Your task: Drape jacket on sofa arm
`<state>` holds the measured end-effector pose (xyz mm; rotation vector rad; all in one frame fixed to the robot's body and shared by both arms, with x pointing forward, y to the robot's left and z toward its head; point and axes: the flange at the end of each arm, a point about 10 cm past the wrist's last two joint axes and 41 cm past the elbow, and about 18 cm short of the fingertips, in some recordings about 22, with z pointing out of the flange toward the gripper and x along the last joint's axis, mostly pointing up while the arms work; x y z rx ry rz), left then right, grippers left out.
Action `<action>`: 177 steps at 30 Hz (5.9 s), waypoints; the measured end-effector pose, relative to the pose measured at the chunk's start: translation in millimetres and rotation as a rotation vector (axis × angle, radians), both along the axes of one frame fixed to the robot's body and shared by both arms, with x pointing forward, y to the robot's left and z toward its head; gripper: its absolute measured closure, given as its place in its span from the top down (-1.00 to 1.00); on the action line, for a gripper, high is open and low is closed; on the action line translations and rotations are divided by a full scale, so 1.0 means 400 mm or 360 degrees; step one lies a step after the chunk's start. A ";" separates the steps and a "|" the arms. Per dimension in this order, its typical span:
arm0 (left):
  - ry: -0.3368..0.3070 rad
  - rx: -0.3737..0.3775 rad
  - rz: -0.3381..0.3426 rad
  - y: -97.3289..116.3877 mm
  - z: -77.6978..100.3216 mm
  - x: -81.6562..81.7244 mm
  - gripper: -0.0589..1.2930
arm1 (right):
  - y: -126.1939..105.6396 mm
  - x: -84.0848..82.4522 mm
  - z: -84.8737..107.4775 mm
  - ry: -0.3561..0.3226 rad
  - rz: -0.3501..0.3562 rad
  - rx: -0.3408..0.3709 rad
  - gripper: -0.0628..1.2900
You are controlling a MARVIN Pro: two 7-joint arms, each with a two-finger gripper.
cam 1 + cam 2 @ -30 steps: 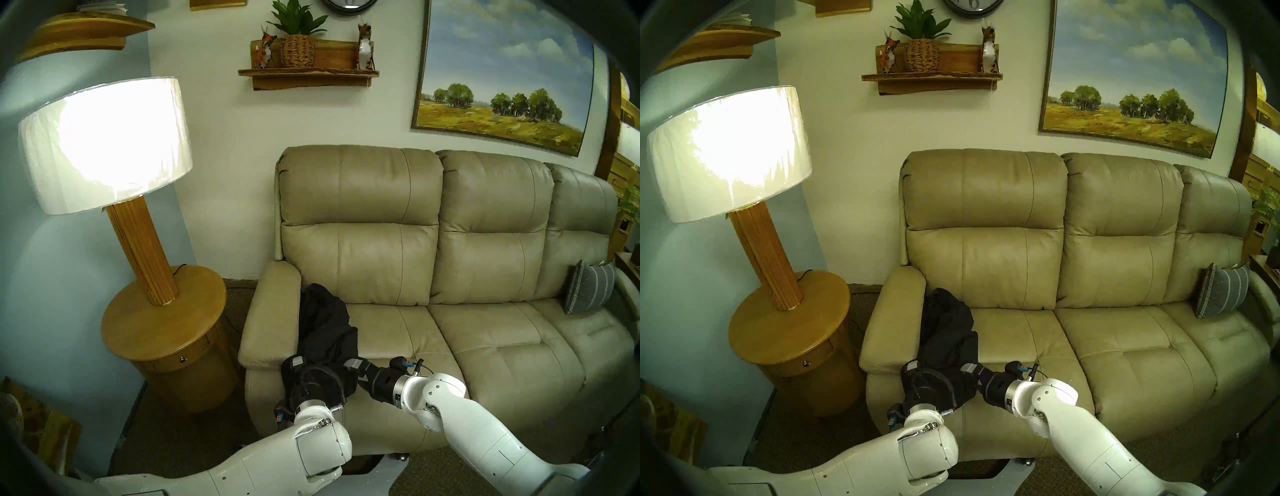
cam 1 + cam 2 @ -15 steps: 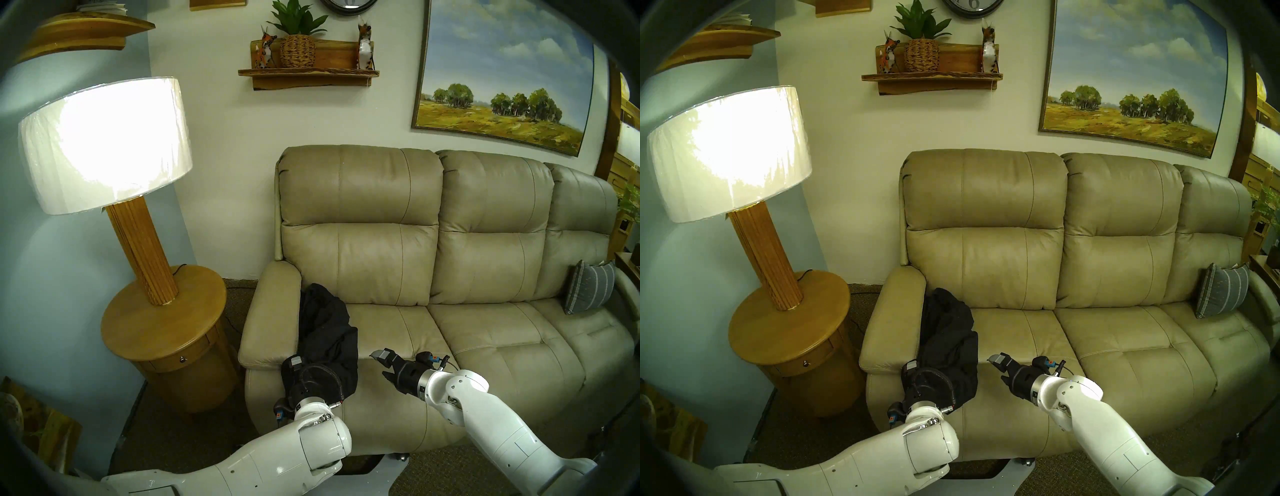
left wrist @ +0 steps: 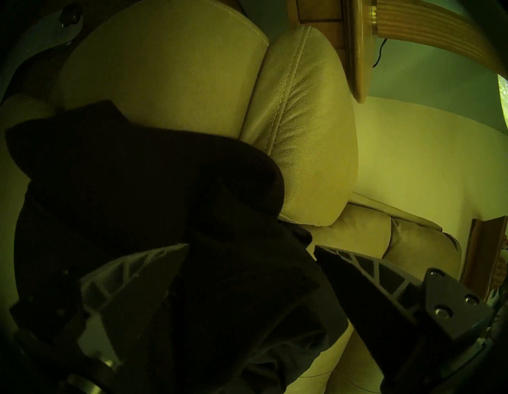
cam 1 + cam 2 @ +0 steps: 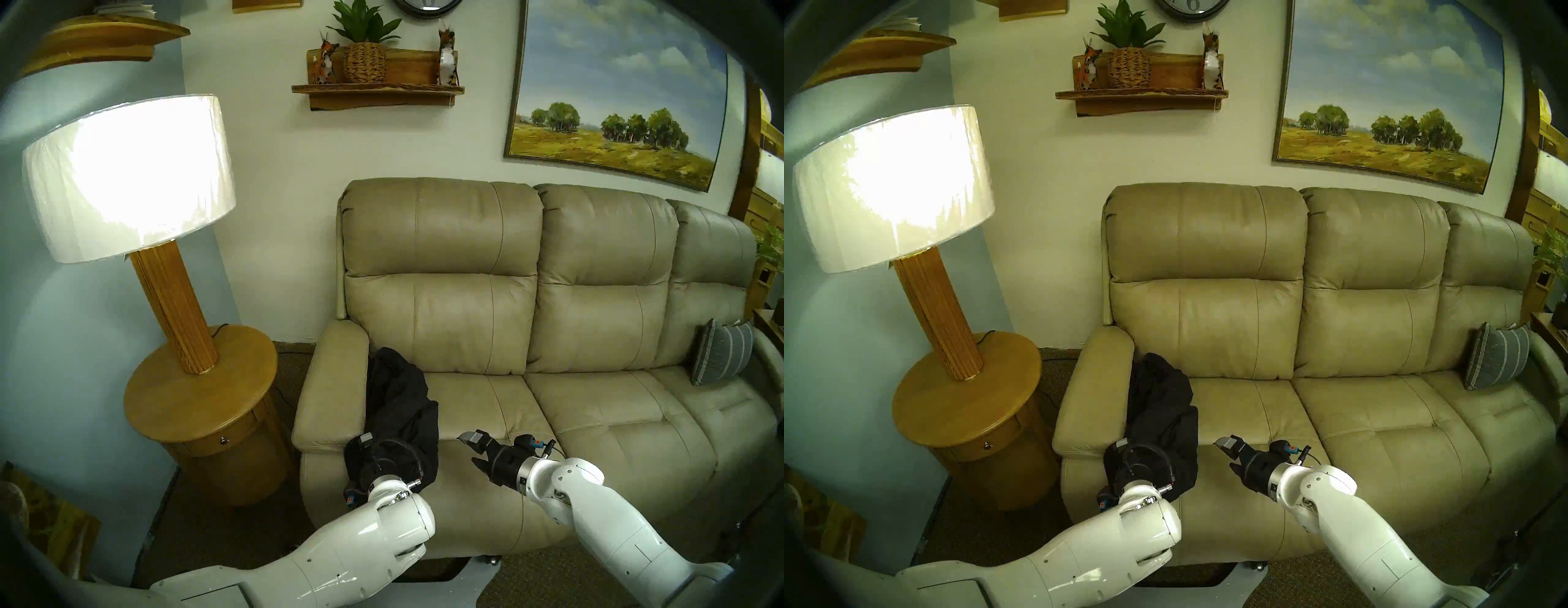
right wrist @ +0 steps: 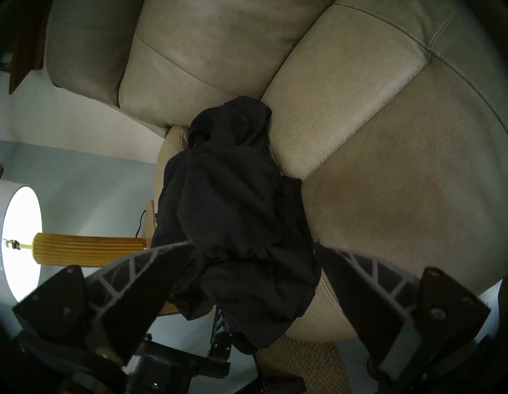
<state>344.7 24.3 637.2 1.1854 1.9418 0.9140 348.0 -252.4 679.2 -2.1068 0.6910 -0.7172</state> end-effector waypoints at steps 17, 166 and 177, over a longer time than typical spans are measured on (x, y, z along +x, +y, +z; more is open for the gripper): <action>0.0067 -0.0189 -0.0058 0.018 -0.012 0.156 0.94 | -0.022 -0.001 -0.022 0.0032 -0.0035 -0.0004 0.88; -0.0593 0.0217 0.0505 0.179 0.202 0.001 0.93 | 0.044 -0.100 -0.084 0.0088 0.0112 0.0068 0.87; -0.0392 0.0007 0.0455 0.249 0.232 0.043 0.93 | 0.046 -0.113 -0.076 0.0076 0.0117 0.0085 0.88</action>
